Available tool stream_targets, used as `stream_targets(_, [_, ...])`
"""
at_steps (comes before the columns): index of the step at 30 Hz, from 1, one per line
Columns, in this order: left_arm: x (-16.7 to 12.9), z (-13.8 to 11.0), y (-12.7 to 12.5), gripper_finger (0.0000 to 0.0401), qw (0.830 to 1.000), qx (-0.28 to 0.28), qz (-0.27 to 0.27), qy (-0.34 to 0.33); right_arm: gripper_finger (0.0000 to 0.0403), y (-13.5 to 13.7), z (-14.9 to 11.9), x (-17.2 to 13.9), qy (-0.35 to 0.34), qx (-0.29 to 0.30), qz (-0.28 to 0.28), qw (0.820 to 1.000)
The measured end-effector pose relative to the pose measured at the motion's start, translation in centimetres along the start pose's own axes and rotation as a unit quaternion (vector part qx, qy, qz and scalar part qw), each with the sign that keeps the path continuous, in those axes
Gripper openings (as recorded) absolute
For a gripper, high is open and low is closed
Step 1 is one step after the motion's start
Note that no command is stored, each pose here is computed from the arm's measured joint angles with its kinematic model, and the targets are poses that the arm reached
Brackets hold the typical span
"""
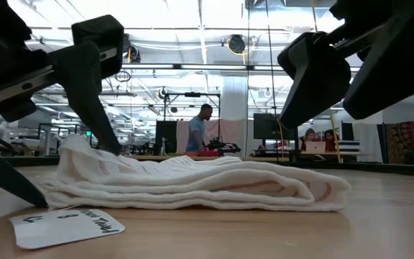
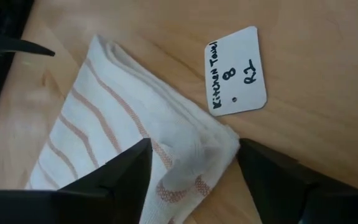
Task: Roll towel
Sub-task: Roll the white towel
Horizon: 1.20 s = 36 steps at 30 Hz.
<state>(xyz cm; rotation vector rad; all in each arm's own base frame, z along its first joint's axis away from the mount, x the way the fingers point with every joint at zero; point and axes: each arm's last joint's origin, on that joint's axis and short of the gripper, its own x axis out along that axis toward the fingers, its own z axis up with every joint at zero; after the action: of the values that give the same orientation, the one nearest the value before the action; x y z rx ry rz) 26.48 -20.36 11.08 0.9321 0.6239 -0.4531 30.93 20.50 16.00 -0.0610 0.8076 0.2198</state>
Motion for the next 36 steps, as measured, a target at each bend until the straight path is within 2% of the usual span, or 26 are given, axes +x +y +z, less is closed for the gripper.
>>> stream_targets(8, [0.6, -0.8, 1.0, 0.0183, 0.999, -0.014, -0.044, -0.009, 0.0274, -0.1, 0.0, 0.0, -0.004, -0.001, -0.013, 1.0])
stream_targets(14, [0.8, -1.2, 1.2, 0.0099, 0.998, -0.025, -0.065, -0.01, 0.0274, -0.1, 0.0, 0.0, -0.004, 0.002, -0.013, 1.0])
stream_targets(20, [0.9, -1.3, 1.3, 0.0014, 0.997, -0.034, -0.074, -0.013, 0.0274, -0.2, 0.1, 0.0, -0.012, 0.012, -0.036, 0.999])
stream_targets(23, [0.9, -1.2, 1.4, 0.0015, 0.997, -0.035, -0.068, -0.017, 0.0269, 0.1, -0.1, -0.3, -0.008, -0.011, -0.044, 0.999])
stream_targets(27, [0.9, -1.0, 1.7, 0.0016, 0.998, -0.042, -0.045, -0.026, 0.0258, 0.8, -0.7, -0.4, 0.011, -0.078, -0.041, 0.996])
stream_targets(32, [0.8, -0.7, 2.0, 0.0017, 0.998, -0.049, -0.022, -0.038, 0.0242, 1.8, -2.4, 0.7, 0.043, -0.118, -0.046, 0.991])
stream_targets(36, [0.8, -0.6, 2.0, 0.0017, 0.997, -0.058, -0.023, -0.038, 0.0225, 2.6, -3.8, 2.0, 0.054, -0.15, -0.078, 0.984])
